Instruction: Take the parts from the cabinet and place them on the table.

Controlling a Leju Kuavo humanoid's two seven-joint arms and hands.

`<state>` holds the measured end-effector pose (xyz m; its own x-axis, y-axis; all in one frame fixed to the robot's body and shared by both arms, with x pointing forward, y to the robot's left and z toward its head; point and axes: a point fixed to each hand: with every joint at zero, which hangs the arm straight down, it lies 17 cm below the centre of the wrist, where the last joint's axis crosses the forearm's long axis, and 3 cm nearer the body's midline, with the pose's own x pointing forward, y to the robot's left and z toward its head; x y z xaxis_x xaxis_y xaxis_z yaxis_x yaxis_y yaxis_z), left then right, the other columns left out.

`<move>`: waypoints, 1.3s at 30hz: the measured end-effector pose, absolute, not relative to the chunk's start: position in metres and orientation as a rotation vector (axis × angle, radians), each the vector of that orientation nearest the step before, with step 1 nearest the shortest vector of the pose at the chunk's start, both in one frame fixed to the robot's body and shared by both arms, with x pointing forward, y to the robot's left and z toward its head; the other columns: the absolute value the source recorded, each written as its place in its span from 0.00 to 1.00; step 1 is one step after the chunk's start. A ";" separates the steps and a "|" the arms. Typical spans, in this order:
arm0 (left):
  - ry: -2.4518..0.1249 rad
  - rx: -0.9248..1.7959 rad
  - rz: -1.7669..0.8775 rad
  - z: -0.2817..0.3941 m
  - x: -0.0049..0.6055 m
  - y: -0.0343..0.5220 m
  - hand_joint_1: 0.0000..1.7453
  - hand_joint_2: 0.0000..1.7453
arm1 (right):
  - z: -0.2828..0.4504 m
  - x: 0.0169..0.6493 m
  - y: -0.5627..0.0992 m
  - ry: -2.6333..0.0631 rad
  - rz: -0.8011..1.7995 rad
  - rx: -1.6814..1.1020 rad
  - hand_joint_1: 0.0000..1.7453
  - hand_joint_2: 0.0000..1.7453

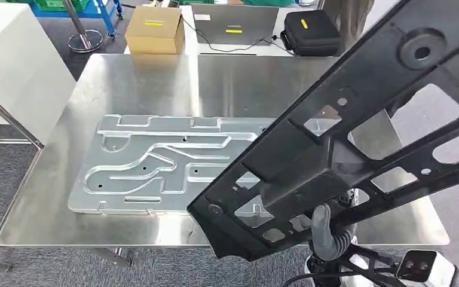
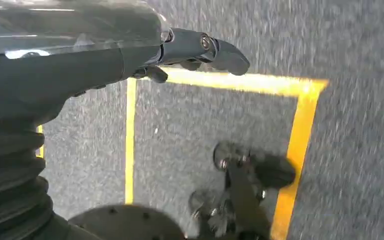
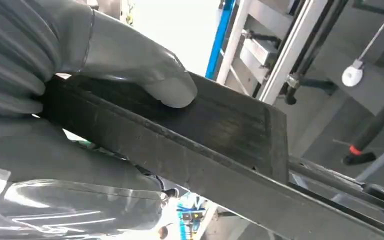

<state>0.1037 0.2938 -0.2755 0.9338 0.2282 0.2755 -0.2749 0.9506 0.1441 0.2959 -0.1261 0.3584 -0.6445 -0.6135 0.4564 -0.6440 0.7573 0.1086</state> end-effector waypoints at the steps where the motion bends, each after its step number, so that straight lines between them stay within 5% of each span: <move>1: -0.260 0.183 0.260 -0.276 0.103 0.294 0.00 1.00 | 0.358 0.296 -0.126 -2.480 0.088 0.948 1.00 1.00; 20: -0.242 0.196 0.260 -0.276 0.098 0.289 0.00 1.00 | 0.366 0.309 -0.138 -2.614 0.168 0.369 1.00 1.00; 33: -0.230 0.140 0.255 -0.276 0.099 0.259 0.00 1.00 | 0.391 0.315 -0.100 -2.682 0.697 -0.998 1.00 1.00; 39: -0.227 0.113 0.253 -0.274 0.101 0.241 0.00 1.00 | 0.367 0.346 -0.079 -2.534 0.873 -1.211 1.00 1.00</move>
<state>0.1011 0.2406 -0.2744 0.9429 0.2348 0.2362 -0.2601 0.9621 0.0818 0.3464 -0.0788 0.3674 -0.6444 0.7615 -0.0705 0.6433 0.4899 -0.5883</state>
